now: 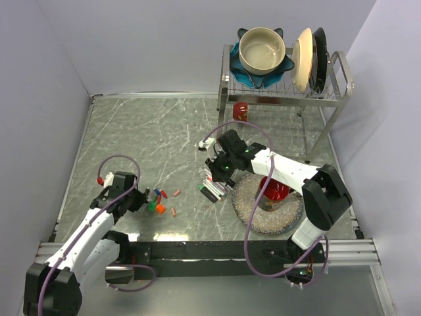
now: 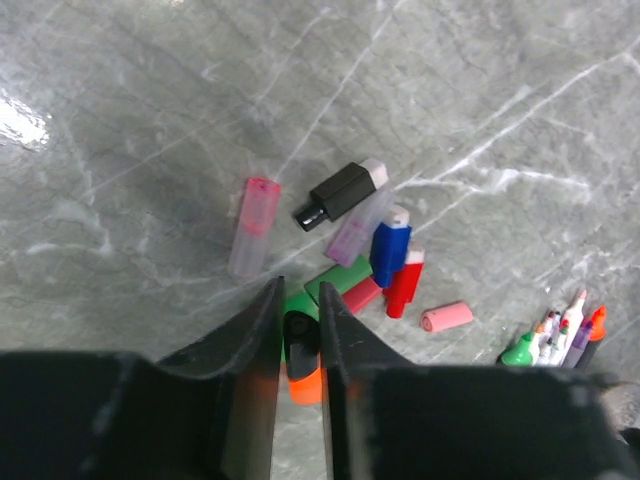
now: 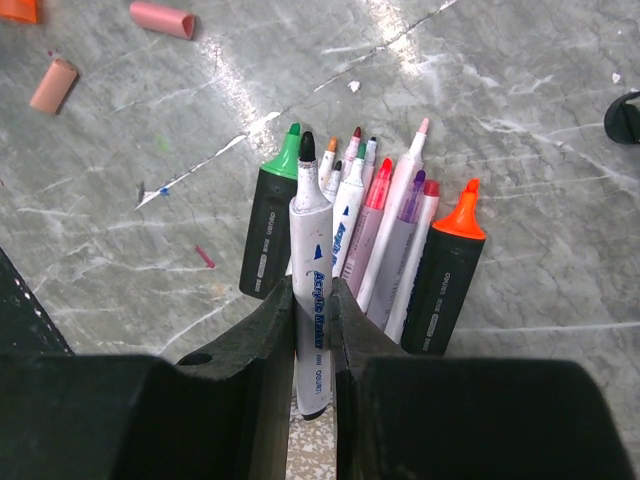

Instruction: Open the pen caps

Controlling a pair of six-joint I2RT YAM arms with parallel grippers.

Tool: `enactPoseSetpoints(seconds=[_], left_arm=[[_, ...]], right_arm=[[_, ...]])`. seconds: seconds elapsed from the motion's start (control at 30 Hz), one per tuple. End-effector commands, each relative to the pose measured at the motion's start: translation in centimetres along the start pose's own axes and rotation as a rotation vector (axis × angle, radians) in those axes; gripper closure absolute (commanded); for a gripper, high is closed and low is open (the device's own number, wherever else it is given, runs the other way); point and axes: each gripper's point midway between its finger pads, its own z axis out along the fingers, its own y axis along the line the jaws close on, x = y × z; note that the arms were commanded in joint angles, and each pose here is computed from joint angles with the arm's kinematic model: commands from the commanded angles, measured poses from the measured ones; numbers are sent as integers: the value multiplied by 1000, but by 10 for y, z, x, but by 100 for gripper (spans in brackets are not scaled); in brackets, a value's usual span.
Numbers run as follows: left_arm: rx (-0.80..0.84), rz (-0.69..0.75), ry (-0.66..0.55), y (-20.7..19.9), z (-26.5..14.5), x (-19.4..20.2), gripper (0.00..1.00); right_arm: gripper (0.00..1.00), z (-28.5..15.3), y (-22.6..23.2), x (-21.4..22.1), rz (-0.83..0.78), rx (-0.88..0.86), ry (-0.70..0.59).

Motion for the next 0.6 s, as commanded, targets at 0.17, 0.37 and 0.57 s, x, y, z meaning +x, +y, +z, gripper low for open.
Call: enactPoseSetpoints(seconds=[0.17, 0.37, 0.57], left_arm=[[0, 7, -27, -4, 1, -7, 68], [29, -2, -37, -11, -11, -12, 66], [174, 23, -48, -40, -35, -19, 53]], right_arm=[[91, -3, -9, -14, -9, 25, -19], [87, -1, -23, -10, 22, 78, -1], [80, 10, -38, 6, 51, 144, 65]])
